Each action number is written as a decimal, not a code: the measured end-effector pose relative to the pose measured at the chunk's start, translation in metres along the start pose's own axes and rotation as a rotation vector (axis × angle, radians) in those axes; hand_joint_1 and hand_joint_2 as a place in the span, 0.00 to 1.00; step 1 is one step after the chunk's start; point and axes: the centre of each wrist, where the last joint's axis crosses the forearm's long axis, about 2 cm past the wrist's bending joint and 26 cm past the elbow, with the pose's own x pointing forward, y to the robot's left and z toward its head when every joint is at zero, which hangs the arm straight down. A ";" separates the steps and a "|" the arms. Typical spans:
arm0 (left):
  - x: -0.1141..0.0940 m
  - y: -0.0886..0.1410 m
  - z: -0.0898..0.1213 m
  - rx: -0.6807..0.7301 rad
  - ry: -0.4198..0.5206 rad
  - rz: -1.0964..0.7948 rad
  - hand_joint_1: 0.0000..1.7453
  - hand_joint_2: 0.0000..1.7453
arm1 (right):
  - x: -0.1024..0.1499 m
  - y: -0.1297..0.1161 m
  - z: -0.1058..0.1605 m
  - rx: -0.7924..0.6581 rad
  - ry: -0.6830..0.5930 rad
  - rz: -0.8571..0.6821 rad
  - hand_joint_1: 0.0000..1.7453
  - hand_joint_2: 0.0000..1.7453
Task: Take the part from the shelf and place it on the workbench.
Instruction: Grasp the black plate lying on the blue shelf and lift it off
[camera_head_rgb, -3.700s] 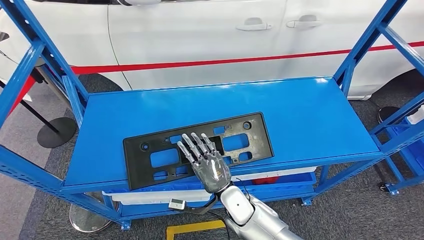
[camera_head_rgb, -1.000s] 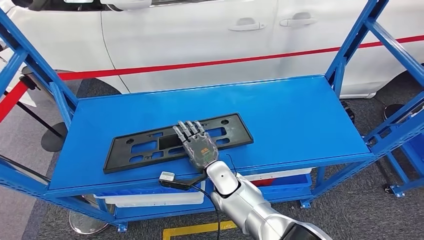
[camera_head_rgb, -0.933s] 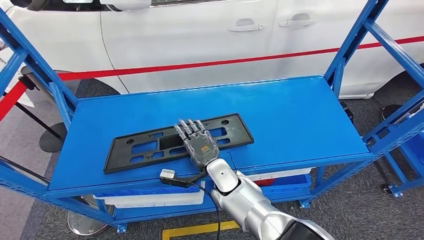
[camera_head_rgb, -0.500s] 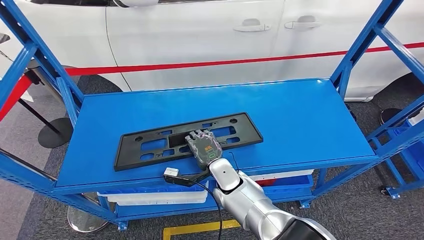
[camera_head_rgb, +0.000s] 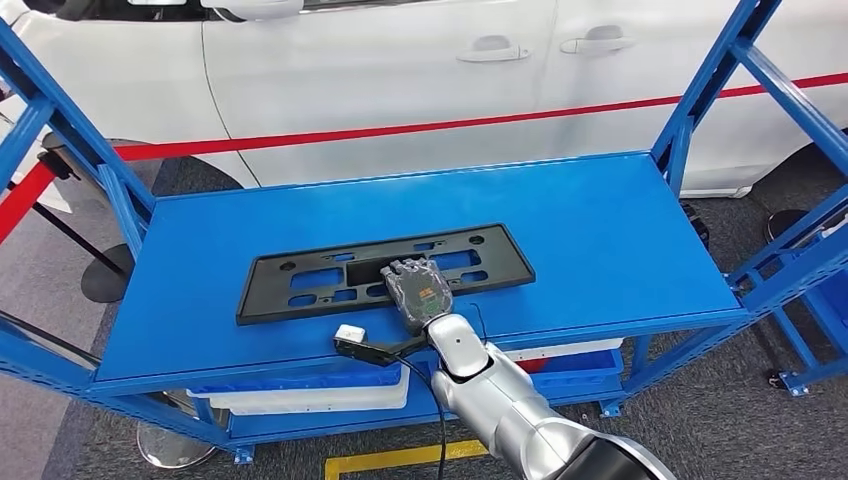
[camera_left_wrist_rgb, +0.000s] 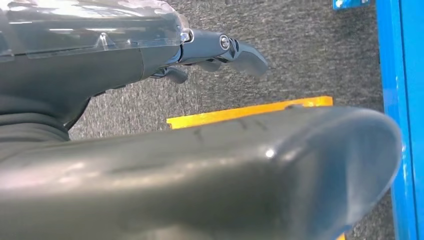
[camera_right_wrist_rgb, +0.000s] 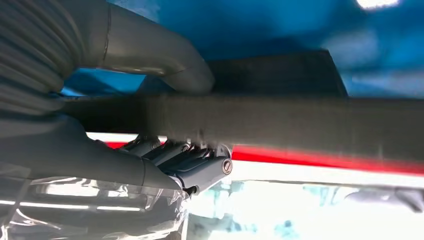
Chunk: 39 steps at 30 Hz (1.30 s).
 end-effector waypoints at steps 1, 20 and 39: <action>0.000 0.000 0.000 0.005 0.000 0.007 0.00 0.00 | 0.001 -0.001 0.000 -0.035 -0.010 -0.064 1.00 1.00; -0.011 -0.015 0.009 0.098 0.028 0.138 0.00 0.00 | -0.004 -0.156 0.071 -0.969 -0.245 -1.215 1.00 1.00; -0.016 -0.025 0.015 0.199 0.108 0.244 0.00 0.00 | 0.010 -0.074 0.190 -0.897 -0.130 -1.381 1.00 1.00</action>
